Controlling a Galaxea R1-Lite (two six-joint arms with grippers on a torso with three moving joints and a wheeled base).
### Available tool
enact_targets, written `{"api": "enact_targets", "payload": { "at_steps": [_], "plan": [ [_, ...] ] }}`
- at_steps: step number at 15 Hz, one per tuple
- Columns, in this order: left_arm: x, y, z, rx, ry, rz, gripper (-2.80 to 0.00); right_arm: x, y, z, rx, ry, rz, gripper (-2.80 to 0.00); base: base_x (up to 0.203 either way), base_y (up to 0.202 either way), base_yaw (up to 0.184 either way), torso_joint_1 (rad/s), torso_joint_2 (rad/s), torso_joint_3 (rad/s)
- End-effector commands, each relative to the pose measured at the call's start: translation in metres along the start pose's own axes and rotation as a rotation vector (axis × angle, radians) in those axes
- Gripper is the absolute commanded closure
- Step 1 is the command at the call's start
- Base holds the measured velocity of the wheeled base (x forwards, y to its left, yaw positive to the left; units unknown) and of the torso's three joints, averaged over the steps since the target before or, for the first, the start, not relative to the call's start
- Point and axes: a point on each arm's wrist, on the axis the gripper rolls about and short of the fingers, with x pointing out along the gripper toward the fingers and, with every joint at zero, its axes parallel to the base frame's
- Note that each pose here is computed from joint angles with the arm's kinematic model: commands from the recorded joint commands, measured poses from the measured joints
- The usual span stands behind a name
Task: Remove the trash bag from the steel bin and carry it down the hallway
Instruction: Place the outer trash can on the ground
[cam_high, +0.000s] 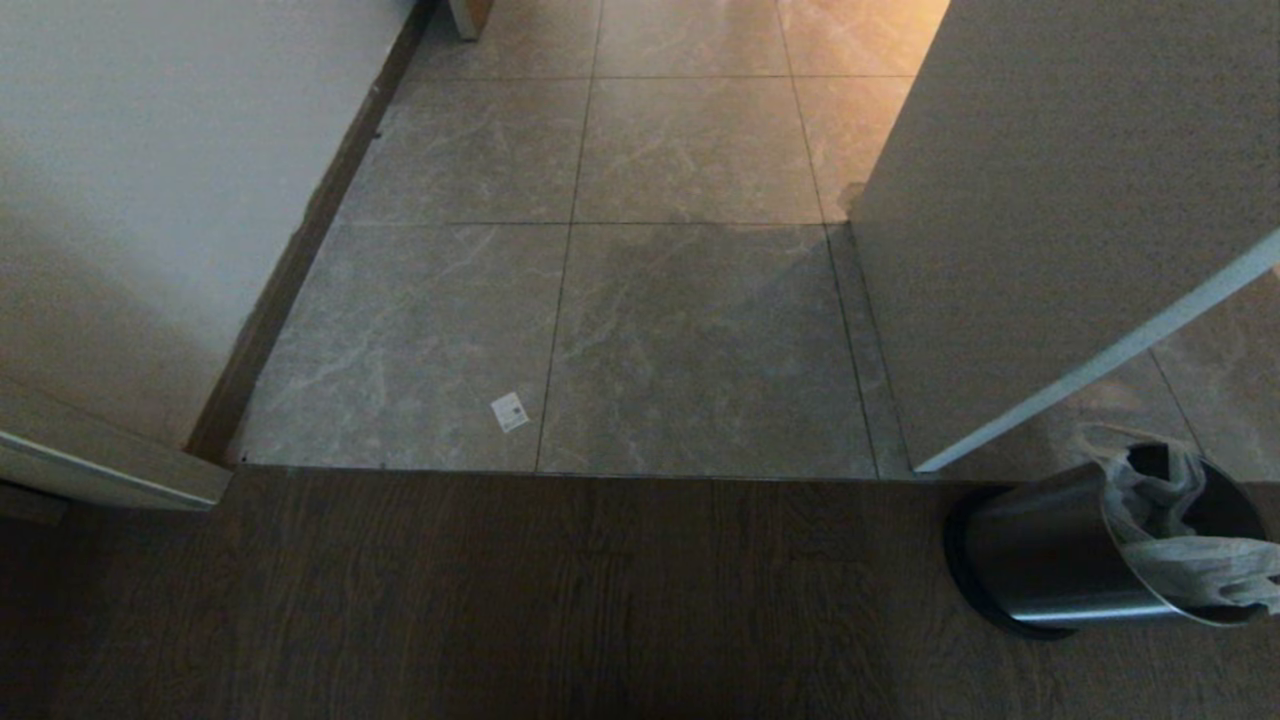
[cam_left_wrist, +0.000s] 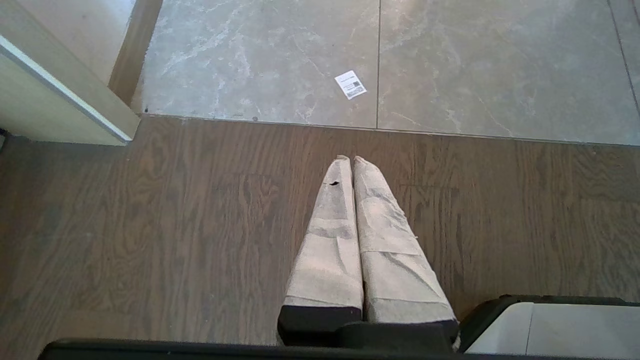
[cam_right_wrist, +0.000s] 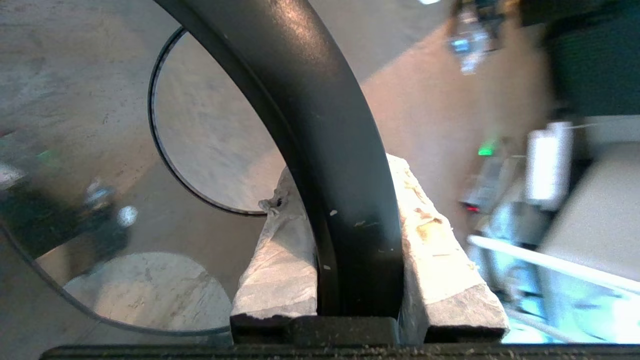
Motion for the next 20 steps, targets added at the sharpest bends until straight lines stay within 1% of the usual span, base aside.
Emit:
{"api": "enact_targets", "payload": {
  "at_steps": [1, 2, 5, 6, 8, 9, 10, 11, 13, 14, 15, 17, 18, 19, 20],
  "plan": [
    [0.000, 0.000, 0.000, -0.001, 0.001, 0.000, 0.00, 0.059, -0.010, -0.019, 0.069, 0.046, 0.117, 0.00, 0.000, 0.000, 0.000, 0.000, 0.00, 0.000],
    [0.000, 0.000, 0.000, -0.001, 0.001, 0.000, 0.00, 0.075, -0.011, -0.024, 0.086, 0.038, 0.160, 0.00, 0.000, 0.000, 0.000, 0.000, 0.00, 0.000],
    [0.000, 0.000, 0.000, -0.001, 0.000, 0.000, 0.00, 0.115, -0.016, -0.044, 0.125, 0.023, 0.252, 0.00, 0.000, 0.000, 0.000, 0.000, 0.00, 0.000],
    [0.000, 0.000, 0.000, -0.001, 0.000, 0.000, 0.00, 0.123, -0.023, -0.054, 0.147, 0.016, 0.289, 0.00, 0.000, 0.000, 0.000, 0.000, 0.00, 0.000],
    [0.000, 0.000, 0.000, -0.001, 0.001, 0.000, 0.00, 0.123, -0.046, -0.073, 0.195, 0.002, 0.311, 0.00, 0.000, 0.000, 0.000, 0.000, 0.00, 0.000],
    [0.000, 0.000, 0.000, -0.001, 0.000, 0.000, 0.00, 0.126, -0.055, -0.086, 0.222, 0.015, 0.314, 0.00, 0.000, 0.000, 0.000, 0.000, 0.00, 0.000],
    [0.000, 0.000, 0.000, -0.001, 0.000, 0.000, 0.00, 0.132, -0.061, -0.097, 0.240, 0.031, 0.312, 0.00, 0.000, 0.000, 0.000, 0.000, 0.00, 0.000],
    [0.000, 0.000, 0.000, -0.001, 0.000, 0.000, 0.00, 0.139, -0.062, -0.105, 0.245, 0.047, 0.319, 0.00, 0.000, 0.000, 0.000, 0.000, 0.00, 0.000],
    [0.000, 0.000, 0.000, -0.001, 0.000, 0.000, 0.00, 0.156, -0.060, -0.125, 0.212, 0.077, 0.351, 0.00, 0.000, 0.000, 0.000, 0.000, 0.00, 0.000],
    [0.000, 0.000, 0.000, -0.001, 0.000, 0.000, 0.00, 0.163, -0.058, -0.133, 0.187, 0.070, 0.389, 0.00, 0.000, 0.000, 0.000, 0.000, 0.00, 0.000],
    [0.000, 0.000, 0.000, -0.001, 0.000, 0.000, 0.00, 0.167, -0.056, -0.138, 0.144, 0.032, 0.445, 0.00, 0.000, 0.000, 0.000, 0.000, 0.00, 0.000],
    [0.000, 0.000, 0.000, -0.001, 0.000, 0.000, 0.00, 0.172, -0.057, -0.149, 0.008, -0.066, 0.531, 0.00, 0.000, 0.000, 0.000, 0.000, 0.00, 0.000],
    [0.000, 0.000, 0.000, -0.001, 0.000, 0.000, 0.00, 0.172, -0.057, -0.160, -0.014, -0.091, 0.560, 0.00, 0.000, 0.000, 0.000, 0.000, 0.00, 0.000],
    [0.000, 0.000, 0.000, -0.001, 0.000, 0.000, 0.00, 0.173, -0.059, -0.170, -0.004, -0.089, 0.568, 0.00, 0.000, 0.000, 0.000, 0.000, 0.00, 0.000],
    [0.000, 0.000, 0.000, -0.001, 0.000, 0.000, 0.00, 0.175, -0.063, -0.175, -0.003, -0.091, 0.561, 0.00, 0.000, 0.000, 0.000, 0.000, 0.00, 0.000]
  ]
}}
